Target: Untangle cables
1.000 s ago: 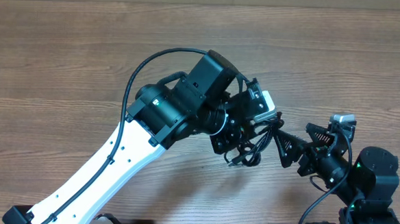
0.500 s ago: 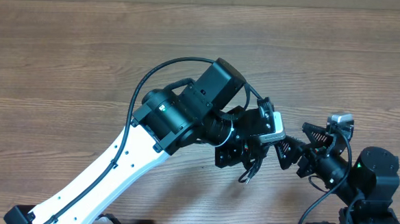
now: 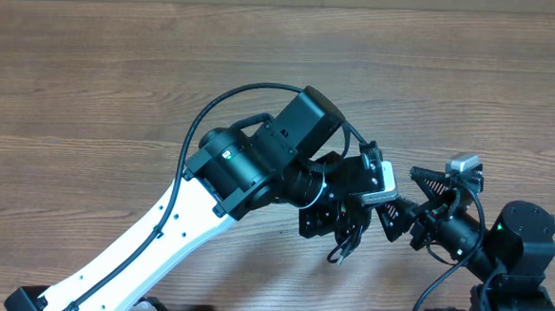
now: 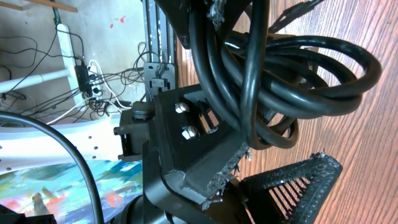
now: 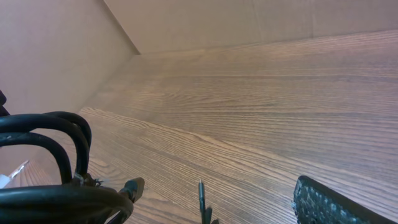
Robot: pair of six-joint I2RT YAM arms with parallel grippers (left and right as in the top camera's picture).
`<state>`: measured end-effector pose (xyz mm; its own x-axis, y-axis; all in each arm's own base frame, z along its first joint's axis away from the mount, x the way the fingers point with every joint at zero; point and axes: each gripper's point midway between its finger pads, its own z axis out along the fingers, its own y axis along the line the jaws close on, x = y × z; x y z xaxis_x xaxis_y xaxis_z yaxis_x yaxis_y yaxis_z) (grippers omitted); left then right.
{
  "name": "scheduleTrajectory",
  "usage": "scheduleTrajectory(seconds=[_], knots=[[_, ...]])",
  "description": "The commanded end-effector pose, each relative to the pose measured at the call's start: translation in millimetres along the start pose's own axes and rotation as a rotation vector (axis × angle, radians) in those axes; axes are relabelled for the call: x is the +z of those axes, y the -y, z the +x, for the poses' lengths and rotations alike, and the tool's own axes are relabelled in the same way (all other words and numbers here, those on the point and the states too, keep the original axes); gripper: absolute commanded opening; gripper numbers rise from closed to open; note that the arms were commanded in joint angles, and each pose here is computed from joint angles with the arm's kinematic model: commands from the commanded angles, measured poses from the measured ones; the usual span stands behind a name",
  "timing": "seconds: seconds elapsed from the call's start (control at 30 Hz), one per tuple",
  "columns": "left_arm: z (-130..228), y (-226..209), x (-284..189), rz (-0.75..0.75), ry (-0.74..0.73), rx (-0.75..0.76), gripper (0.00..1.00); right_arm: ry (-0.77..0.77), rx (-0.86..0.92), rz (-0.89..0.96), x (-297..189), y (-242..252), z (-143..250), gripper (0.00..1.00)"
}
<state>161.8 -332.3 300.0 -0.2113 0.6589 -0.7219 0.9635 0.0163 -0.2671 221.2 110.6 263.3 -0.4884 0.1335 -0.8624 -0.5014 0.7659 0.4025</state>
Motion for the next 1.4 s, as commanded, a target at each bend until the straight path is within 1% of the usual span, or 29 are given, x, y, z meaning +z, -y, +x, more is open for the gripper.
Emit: scheduleTrajectory(seconds=[0.0, 0.1, 0.17, 0.2, 0.3, 0.4, 0.6, 0.97, 1.07, 1.17, 1.27, 1.37], knots=[[-6.4, 10.7, -2.7, 0.04, 0.023, 0.038, 0.04, 0.019, 0.073, 0.098, -4.5, 13.2, -2.9, 0.96], [0.3, 9.3, -3.2, 0.025, -0.005, 0.036, 0.04, 0.027, 0.228, 0.326, -12.8, 52.2, 6.6, 0.96], [4.5, 5.8, -3.7, 0.004, -0.024, 0.027, 0.04, 0.036, 0.297, 0.436, -20.0, 69.8, 12.4, 0.96], [7.0, 2.9, -3.9, -0.014, -0.036, 0.024, 0.04, 0.04, 0.329, 0.495, -24.7, 78.9, 16.2, 1.0], [14.3, -11.1, -5.7, -0.097, -0.074, -0.026, 0.04, 0.035, 0.334, 0.525, -27.3, 83.2, 19.1, 1.0], [21.6, -29.9, -11.3, -0.196, -0.099, -0.123, 0.04, 0.047, 0.364, 0.537, -28.4, 85.0, 18.8, 1.0], [30.3, -54.1, -27.3, -0.267, -0.086, -0.258, 0.04, 0.055, 0.429, 0.634, -37.8, 98.5, 27.0, 1.0], [35.8, -74.8, -44.2, -0.307, -0.051, -0.34, 0.04, 0.057, 0.428, 0.634, -37.7, 98.5, 26.5, 1.0], [32.3, -76.1, -45.4, -0.299, -0.031, -0.343, 0.04, 0.058, 0.426, 0.633, -37.7, 98.4, 26.1, 1.0], [29.0, -83.9, -49.9, -0.32, 0.002, -0.389, 0.04, 0.053, 0.416, 0.619, -36.2, 96.4, 25.6, 1.0], [28.2, -94.6, -57.9, -0.347, 0.036, -0.444, 0.04, 0.021, 0.309, 0.498, -25.0, 79.0, 19.3, 1.0], [30.3, -104.0, -66.1, -0.371, 0.057, -0.484, 0.04, -0.013, 0.145, 0.284, -10.8, 45.1, 11.7, 1.0]])
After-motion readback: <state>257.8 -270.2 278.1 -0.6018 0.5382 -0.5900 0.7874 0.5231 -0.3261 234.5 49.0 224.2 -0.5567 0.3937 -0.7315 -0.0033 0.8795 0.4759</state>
